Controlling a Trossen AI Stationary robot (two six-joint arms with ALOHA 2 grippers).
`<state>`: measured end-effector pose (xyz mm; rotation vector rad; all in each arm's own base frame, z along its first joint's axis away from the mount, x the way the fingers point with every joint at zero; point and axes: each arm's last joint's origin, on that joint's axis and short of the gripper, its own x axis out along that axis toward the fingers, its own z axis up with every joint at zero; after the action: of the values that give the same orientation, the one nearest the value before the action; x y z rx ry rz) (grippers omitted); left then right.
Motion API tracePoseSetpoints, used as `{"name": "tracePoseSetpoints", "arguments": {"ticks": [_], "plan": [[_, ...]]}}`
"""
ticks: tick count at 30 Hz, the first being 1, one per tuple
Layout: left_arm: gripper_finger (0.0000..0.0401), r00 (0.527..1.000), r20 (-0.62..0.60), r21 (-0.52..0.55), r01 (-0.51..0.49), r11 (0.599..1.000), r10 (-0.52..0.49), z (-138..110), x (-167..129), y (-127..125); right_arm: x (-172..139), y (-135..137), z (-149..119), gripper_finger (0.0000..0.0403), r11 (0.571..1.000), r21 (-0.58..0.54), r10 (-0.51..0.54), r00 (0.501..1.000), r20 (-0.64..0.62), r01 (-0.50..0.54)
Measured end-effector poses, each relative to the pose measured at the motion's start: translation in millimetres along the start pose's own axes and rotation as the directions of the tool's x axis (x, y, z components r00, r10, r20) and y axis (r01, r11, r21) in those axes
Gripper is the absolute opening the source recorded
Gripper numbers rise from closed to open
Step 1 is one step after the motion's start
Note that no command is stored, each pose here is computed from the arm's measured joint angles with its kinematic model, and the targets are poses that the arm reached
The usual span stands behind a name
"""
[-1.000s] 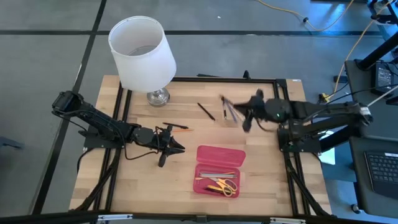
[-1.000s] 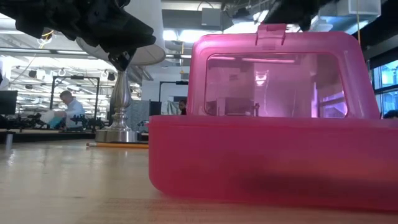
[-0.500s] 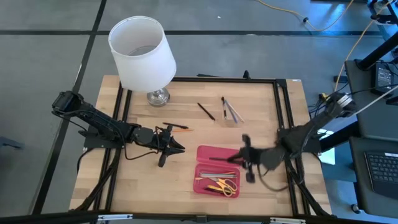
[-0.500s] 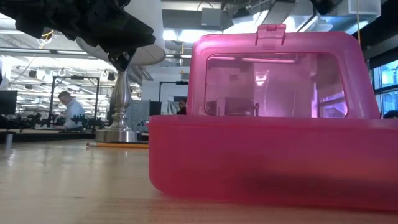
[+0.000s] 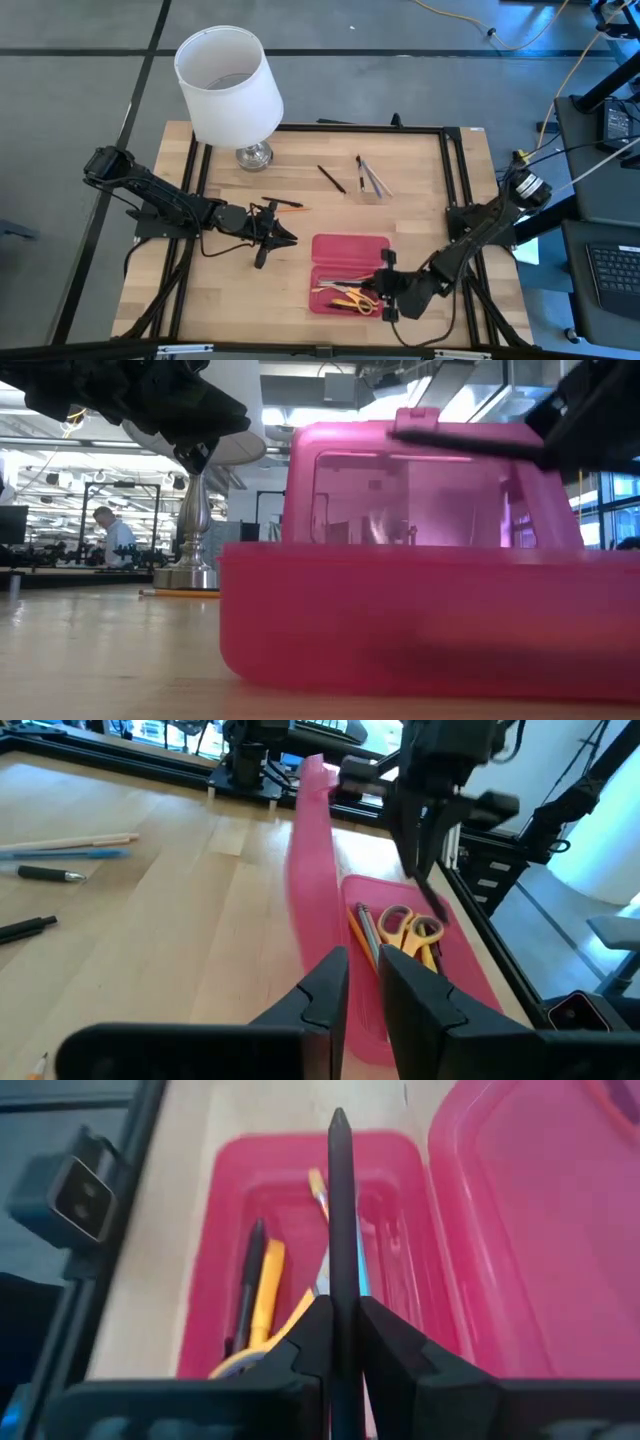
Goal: Pick & place school supplies into a supply box
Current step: Put the black pen into the pink supply box
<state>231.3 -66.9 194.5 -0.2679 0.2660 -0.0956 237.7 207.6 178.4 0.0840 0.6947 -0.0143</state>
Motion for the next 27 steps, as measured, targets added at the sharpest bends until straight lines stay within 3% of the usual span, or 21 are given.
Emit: {"name": "tracePoseSetpoints", "arguments": {"ticks": [19, 27], "plan": [[0.0052, 1.0, 0.0, 0.0, 0.0, 1.0, 0.0, 0.0, 0.0, 0.0, 33.5, 4.5, -28.4, 0.0047, 0.995, 0.078, -0.05, 0.995, -0.082, 0.056], [0.0055, 1.0, 0.0, 0.0, 0.0, 1.0, 0.0, 0.0, 0.0, 0.0, 40.1, 6.3, -36.0, 0.006, 0.996, 0.089, -0.014, 0.991, -0.136, 0.026]]}}
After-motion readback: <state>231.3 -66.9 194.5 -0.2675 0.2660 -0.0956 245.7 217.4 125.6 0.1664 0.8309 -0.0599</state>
